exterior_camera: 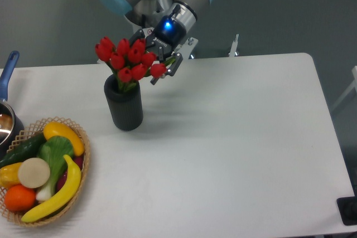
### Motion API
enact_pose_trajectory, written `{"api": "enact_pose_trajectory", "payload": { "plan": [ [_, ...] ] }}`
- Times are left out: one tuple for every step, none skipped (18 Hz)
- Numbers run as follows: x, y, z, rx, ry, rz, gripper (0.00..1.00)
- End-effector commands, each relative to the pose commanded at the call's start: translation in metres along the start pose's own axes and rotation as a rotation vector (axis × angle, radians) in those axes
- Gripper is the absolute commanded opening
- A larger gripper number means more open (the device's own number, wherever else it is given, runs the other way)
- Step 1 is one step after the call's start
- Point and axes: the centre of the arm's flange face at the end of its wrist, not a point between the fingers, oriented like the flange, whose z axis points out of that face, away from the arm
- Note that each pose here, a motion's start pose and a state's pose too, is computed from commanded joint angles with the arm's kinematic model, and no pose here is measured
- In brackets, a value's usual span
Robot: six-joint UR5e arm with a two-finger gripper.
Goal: Insert the flowers into the vase
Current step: 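Open the gripper and raise it away from the tulips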
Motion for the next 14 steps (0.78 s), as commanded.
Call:
{"api": "enact_pose_trajectory", "payload": {
  "plan": [
    [-0.001,-0.003,-0.002,-0.002,-0.008,-0.019,1.00],
    [-0.004,-0.006,-0.005,-0.001,-0.016,-0.037,1.00],
    [-0.006,-0.010,-0.007,-0.002,-0.022,-0.050,1.00],
    [-0.008,-0.012,-0.008,-0.003,-0.024,-0.058,1.00],
    [-0.008,-0.013,-0.009,-0.011,-0.029,-0.056,1.00],
    [-0.008,-0.011,-0.011,-0.043,-0.042,-0.052,1.00],
    [-0.008,-0.010,-0.015,-0.098,-0.066,-0.036,1.00],
    [-0.010,-0.009,-0.019,-0.168,-0.092,-0.020,1.00],
    [-0.012,-0.009,-0.025,-0.227,-0.119,-0.008,1.00],
    [-0.015,-0.011,-0.029,-0.260,-0.136,0.002,1.00],
    [-0.017,-0.015,-0.031,-0.277,-0.147,0.012,1.00],
    [-0.019,-0.017,-0.033,-0.285,-0.154,0.017,1.00],
    [-0.022,-0.018,-0.035,-0.292,-0.158,0.019,1.00],
    [-0.026,-0.021,-0.038,-0.309,-0.168,0.026,1.00]
  ]
}}
